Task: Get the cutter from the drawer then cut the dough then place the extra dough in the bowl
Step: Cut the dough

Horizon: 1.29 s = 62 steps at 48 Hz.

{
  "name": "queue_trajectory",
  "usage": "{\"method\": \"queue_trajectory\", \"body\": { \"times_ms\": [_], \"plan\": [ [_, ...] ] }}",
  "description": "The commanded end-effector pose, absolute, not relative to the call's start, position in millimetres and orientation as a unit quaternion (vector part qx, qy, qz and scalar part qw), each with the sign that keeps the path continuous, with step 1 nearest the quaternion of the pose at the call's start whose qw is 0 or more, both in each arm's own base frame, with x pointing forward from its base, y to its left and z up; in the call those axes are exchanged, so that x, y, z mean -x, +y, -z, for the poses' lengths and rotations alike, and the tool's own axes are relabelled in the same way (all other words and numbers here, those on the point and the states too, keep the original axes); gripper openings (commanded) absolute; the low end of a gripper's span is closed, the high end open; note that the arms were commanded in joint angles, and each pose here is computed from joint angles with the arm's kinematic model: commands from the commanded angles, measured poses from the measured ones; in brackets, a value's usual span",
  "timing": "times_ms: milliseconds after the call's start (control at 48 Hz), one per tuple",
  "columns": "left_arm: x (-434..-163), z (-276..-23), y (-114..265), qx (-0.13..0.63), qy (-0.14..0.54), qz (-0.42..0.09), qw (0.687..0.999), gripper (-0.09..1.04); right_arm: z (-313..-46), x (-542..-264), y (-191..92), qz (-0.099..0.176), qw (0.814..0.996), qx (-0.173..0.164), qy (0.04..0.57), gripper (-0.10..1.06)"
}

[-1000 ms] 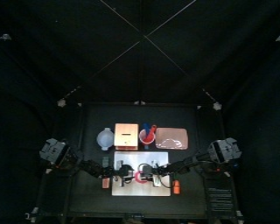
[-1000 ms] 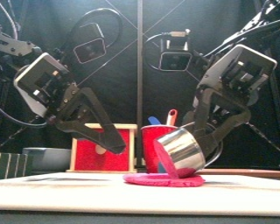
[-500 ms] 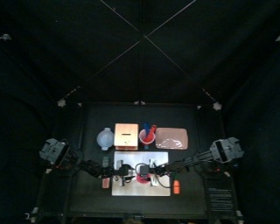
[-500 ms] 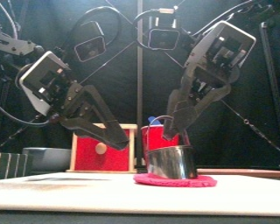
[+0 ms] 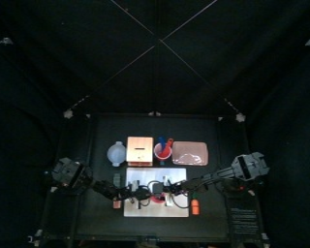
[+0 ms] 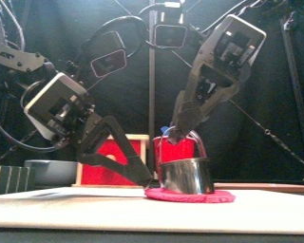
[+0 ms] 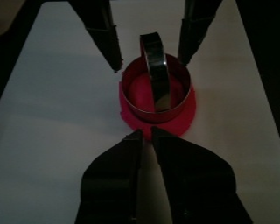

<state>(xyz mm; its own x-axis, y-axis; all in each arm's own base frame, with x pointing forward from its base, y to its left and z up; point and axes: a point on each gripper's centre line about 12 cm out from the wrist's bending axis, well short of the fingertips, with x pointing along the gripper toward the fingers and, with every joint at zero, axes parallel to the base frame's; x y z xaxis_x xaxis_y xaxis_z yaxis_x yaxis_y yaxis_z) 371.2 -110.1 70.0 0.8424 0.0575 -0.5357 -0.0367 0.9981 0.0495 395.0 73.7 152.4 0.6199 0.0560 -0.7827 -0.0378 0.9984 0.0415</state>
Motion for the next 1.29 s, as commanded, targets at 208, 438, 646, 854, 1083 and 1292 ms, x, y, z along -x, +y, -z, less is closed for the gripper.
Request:
{"method": "queue_trajectory", "body": {
  "times_ms": [208,438,646,854,1083,1292],
  "plan": [
    [-381.1,-85.2,-118.9,-0.008,0.255,-0.02,0.967,0.56,-152.6,-402.1,72.6,-0.021,0.898,-0.01,0.439,0.85],
    [-379.4,-74.9,-117.6,-0.01,0.267,-0.024,0.963,0.56,-152.7,-403.0,73.3,-0.019,0.897,-0.013,0.441,0.8],
    [-378.7,-74.0,-115.1,0.0,0.27,-0.036,0.962,0.55,-157.0,-406.9,74.6,-0.022,0.9,-0.009,0.435,0.63],
    [-379.1,-73.4,-113.3,-0.001,0.271,-0.038,0.962,0.55,-162.7,-407.9,74.0,-0.018,0.899,-0.009,0.437,0.51],
    [-378.6,-70.4,-111.9,-0.002,0.275,-0.039,0.961,0.55,-194.9,-404.9,66.3,-0.003,0.902,-0.004,0.431,0.49],
    [-373.3,-68.2,-109.1,-0.001,0.281,-0.044,0.959,0.55,-218.5,-386.5,47.7,0.019,0.907,-0.004,0.42,0.49]
  ]
}}
